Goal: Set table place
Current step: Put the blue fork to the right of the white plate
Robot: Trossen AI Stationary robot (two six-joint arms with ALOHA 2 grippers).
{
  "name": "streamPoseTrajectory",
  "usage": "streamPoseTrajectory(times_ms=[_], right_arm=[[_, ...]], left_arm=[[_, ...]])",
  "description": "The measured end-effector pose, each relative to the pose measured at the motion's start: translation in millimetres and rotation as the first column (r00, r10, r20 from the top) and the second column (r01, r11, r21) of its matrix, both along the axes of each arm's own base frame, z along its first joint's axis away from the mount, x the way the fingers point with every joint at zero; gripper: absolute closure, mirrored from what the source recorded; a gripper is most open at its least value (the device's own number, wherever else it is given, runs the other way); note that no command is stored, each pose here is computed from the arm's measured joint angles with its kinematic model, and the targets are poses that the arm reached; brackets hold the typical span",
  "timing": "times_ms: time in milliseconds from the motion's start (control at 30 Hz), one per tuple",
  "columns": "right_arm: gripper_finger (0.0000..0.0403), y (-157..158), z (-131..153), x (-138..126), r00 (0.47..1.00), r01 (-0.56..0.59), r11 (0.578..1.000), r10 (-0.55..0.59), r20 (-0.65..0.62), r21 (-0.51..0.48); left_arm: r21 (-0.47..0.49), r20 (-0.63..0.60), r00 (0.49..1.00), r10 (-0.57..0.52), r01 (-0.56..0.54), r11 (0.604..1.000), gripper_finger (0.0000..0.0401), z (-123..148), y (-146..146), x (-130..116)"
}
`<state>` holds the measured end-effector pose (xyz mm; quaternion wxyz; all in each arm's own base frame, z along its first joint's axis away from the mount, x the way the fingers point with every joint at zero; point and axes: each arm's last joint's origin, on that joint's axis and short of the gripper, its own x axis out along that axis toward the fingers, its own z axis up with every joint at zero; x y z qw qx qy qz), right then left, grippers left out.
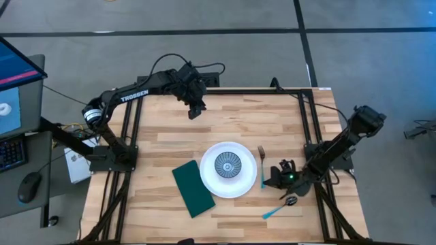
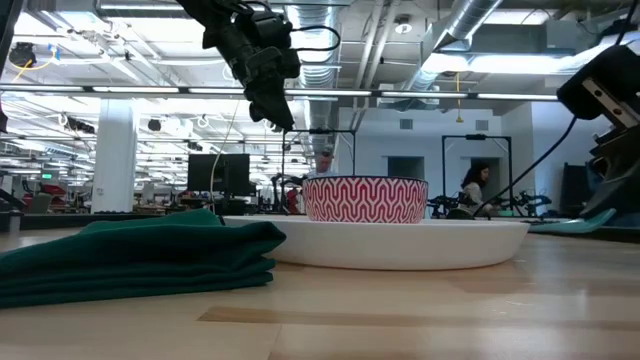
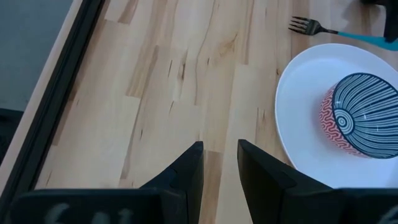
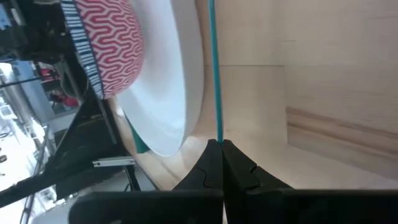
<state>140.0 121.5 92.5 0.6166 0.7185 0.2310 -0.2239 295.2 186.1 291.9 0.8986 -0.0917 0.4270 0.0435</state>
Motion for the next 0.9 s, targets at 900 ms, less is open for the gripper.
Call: streamPoseTrajectory(times_ms=[900], right_arm=[[0.0356,-3.6,-0.4,4.7,0.999,-0.029,0.999,0.030,-0.040,0.035]], left_arm=[[-0.022,-0.036,0.999,-0.005,0.004,1.000,0.0314,-2.2,-2.5,-2.5]])
